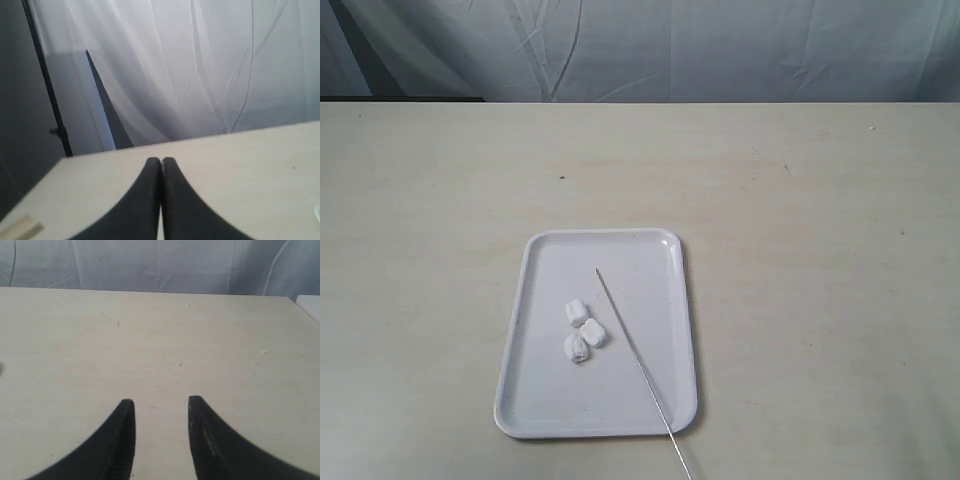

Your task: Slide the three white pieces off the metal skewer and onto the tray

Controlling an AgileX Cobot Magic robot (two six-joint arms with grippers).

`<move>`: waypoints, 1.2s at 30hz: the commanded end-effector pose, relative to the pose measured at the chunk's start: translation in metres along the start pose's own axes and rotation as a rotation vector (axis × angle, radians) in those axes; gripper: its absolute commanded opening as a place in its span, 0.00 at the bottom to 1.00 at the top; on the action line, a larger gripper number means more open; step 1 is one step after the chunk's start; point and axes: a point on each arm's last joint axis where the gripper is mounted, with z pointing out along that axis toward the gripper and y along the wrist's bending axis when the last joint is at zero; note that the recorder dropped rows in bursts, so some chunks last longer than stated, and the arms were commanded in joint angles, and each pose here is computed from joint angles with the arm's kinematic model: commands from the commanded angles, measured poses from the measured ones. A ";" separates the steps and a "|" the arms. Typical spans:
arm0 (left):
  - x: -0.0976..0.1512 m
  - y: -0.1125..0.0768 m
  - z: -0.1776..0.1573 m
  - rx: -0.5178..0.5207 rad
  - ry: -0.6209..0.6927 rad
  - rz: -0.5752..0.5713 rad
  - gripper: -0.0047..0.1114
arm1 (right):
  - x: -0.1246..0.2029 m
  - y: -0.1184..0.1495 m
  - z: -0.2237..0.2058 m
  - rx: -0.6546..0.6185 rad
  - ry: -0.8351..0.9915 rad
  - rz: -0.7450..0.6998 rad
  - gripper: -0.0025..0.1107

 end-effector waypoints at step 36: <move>0.044 -0.007 0.001 0.013 0.263 -0.184 0.04 | -0.001 0.001 0.000 -0.010 -0.022 0.040 0.33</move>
